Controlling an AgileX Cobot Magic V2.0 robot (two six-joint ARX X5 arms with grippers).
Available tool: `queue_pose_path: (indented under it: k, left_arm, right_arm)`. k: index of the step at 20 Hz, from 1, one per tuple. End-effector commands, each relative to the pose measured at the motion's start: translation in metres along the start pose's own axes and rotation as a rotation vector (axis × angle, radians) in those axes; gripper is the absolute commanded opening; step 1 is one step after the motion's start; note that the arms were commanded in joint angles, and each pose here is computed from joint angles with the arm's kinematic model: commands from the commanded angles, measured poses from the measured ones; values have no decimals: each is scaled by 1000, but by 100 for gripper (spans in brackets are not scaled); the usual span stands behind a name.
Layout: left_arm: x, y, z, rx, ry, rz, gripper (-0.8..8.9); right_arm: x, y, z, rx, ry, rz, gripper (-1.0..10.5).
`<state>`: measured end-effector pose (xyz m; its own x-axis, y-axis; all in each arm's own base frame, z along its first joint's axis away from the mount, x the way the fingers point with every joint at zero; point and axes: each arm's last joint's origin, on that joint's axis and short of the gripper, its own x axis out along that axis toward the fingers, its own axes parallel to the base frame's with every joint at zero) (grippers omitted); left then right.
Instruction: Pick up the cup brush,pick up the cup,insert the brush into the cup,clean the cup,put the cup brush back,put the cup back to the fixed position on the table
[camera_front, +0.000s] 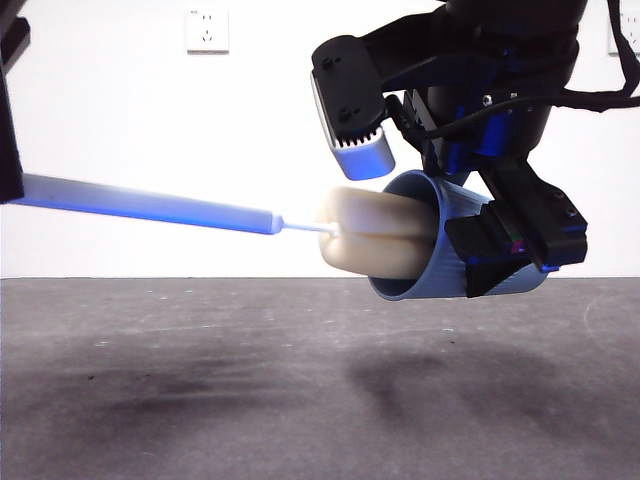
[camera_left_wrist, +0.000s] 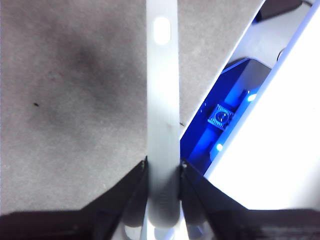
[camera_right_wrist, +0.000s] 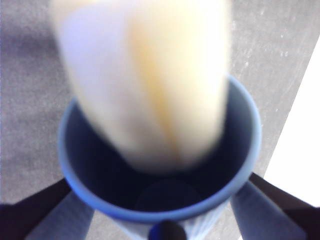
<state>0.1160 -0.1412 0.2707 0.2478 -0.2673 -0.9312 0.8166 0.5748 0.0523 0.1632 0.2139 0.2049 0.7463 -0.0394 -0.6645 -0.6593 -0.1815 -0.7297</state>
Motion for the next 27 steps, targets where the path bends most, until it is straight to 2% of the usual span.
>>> queue_pose_path:
  k: [1,4,7,11,14,17,21,24,27]
  left_arm:
    - [3,0,2,-5,2,-5,-9]
    - [9,-2,12,-5,-51,-70,-9]
    - [22,-1,28,-12,-117,-78,-9]
    - [41,-1,44,-46,-135,-103,-9]
    - [41,-1,44,-57,-134,-103,-8]
    - [36,-1,32,-61,-56,-80,-8]
    - [15,0,9,-61,34,15,-8]
    - [-5,0,-10,-80,47,44,-8]
    - [-25,-1,-29,-119,26,53,-8]
  right_arm:
    - [1,1,1,3,5,-1,-13]
    - [1,1,2,2,3,-1,-13]
    - [-1,2,4,-6,-6,-3,-13]
    - [-4,4,7,-12,-18,-5,-13]
    - [-5,5,7,20,-18,-4,-13]
    - [-5,6,6,13,-10,6,-13]
    - [-4,7,5,44,-3,12,-13]
    - [-5,7,5,54,0,15,-13]
    - [-4,6,4,133,9,9,-13]
